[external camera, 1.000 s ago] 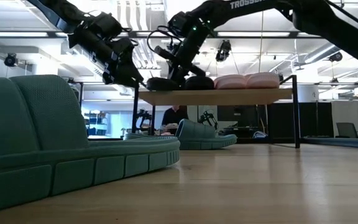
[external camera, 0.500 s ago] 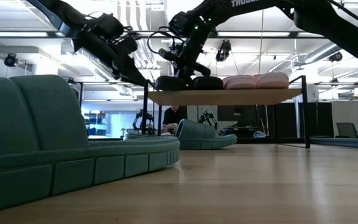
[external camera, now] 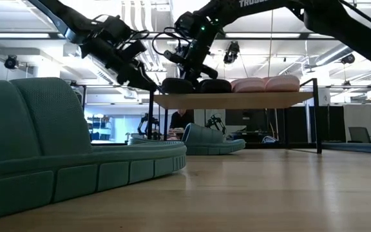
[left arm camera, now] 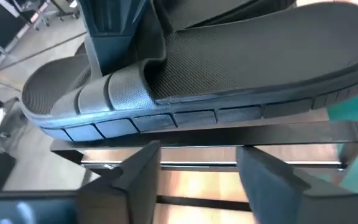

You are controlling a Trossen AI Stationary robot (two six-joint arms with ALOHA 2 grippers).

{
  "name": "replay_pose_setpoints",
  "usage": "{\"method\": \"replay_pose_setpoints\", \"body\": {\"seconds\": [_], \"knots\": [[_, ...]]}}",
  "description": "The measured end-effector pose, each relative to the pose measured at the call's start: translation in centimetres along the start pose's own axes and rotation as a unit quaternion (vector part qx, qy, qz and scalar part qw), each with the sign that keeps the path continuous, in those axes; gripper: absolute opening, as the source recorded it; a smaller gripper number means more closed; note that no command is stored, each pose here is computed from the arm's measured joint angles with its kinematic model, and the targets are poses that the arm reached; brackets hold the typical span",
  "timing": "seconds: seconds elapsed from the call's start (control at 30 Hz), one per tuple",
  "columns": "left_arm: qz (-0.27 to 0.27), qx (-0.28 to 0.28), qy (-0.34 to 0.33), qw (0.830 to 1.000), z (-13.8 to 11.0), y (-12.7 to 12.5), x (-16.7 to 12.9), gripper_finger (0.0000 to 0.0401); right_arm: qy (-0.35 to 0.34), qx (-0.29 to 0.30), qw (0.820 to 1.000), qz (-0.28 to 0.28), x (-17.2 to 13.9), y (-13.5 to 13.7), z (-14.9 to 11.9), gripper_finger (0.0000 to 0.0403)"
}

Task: Pick and place slides into the shelf
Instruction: Adjust the shelf

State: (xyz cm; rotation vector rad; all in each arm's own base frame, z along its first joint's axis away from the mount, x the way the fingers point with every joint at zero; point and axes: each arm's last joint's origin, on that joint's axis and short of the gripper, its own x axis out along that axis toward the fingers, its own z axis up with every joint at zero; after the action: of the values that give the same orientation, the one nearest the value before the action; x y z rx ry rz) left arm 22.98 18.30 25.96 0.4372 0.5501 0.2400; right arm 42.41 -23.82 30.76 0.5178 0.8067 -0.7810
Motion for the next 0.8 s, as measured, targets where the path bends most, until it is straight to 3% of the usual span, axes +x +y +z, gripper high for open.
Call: {"method": "replay_pose_setpoints", "body": {"seconds": [0.23,0.33,0.47,0.63,0.7,0.8], "knots": [[-0.007,0.029,-0.004,1.0,0.2,-0.6,0.3,0.0059,0.0,0.0,1.0,0.0,0.0,0.0,0.0,0.0009],[-0.007,0.072,-0.006,0.997,0.4,-0.9,0.5,0.002,0.002,0.0,1.0,0.0,0.0,0.0,0.0,0.0009],[0.014,0.111,0.003,0.994,0.7,-1.2,0.7,0.0014,0.004,0.0,1.0,-0.002,0.0,0.0,-0.1,0.0009],[0.031,0.142,0.003,0.989,0.8,-1.6,1.0,0.0047,0.007,-0.001,1.0,-0.002,0.0,-0.1,-0.1,0.0009],[0.033,0.114,0.002,0.993,0.8,-1.7,1.0,0.0064,0.011,-0.001,1.0,-0.002,-0.1,-0.1,-0.2,0.0009],[0.05,-0.056,0.01,0.997,0.7,-1.4,0.7,0.009,0.014,-0.005,1.0,-0.003,-0.1,-0.1,-0.2,0.0009]]}}
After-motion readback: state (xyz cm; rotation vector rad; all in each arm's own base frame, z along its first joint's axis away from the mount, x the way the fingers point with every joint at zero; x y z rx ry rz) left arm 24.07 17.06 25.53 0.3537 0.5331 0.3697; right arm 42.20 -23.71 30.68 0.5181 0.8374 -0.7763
